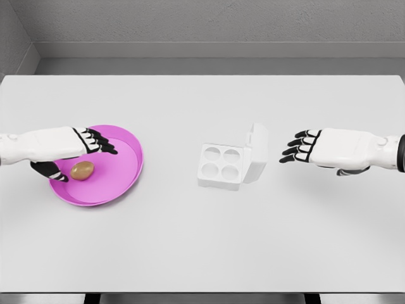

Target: Pack egg into the box and close the box lid

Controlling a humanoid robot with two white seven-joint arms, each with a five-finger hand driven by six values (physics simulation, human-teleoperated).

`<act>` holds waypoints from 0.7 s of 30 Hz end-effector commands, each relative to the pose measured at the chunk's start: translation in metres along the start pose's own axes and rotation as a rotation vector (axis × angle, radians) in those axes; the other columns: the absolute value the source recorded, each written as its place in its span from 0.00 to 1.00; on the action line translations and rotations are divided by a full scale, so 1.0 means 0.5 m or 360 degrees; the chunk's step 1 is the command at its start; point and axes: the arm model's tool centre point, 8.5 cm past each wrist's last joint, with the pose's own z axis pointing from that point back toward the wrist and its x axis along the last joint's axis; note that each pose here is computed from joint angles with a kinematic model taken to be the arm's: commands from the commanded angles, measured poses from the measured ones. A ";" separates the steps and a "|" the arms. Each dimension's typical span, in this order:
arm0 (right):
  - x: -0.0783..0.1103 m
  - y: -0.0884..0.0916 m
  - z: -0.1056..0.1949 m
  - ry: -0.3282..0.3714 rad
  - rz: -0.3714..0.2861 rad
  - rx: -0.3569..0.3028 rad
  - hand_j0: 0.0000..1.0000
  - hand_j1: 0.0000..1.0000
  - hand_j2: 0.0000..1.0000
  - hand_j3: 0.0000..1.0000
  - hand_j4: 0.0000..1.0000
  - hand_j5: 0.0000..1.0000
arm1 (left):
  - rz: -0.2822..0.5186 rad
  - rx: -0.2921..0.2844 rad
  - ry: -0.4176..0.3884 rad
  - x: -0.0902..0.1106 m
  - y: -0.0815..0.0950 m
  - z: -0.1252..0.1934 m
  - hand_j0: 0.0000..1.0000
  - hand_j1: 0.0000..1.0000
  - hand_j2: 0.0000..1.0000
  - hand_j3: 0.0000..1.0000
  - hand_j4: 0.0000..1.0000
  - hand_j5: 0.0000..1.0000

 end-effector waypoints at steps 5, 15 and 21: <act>-0.001 0.001 0.001 0.0003 -0.0009 0.0001 1.00 1.00 1.00 1.00 1.00 1.00 | 0.0009 -0.0015 0.0013 -0.004 -0.008 0.002 0.97 0.97 0.97 0.97 0.97 0.97; -0.005 0.003 0.010 0.0017 -0.0006 0.0015 1.00 1.00 1.00 1.00 1.00 1.00 | -0.0019 -0.0060 0.0045 -0.015 -0.025 -0.010 0.97 0.97 0.97 0.97 0.97 0.97; -0.006 0.002 0.013 0.0021 -0.0002 0.0020 1.00 1.00 1.00 1.00 1.00 1.00 | 0.0009 -0.0078 0.0044 -0.021 -0.034 -0.027 0.97 0.97 0.97 0.97 0.97 0.97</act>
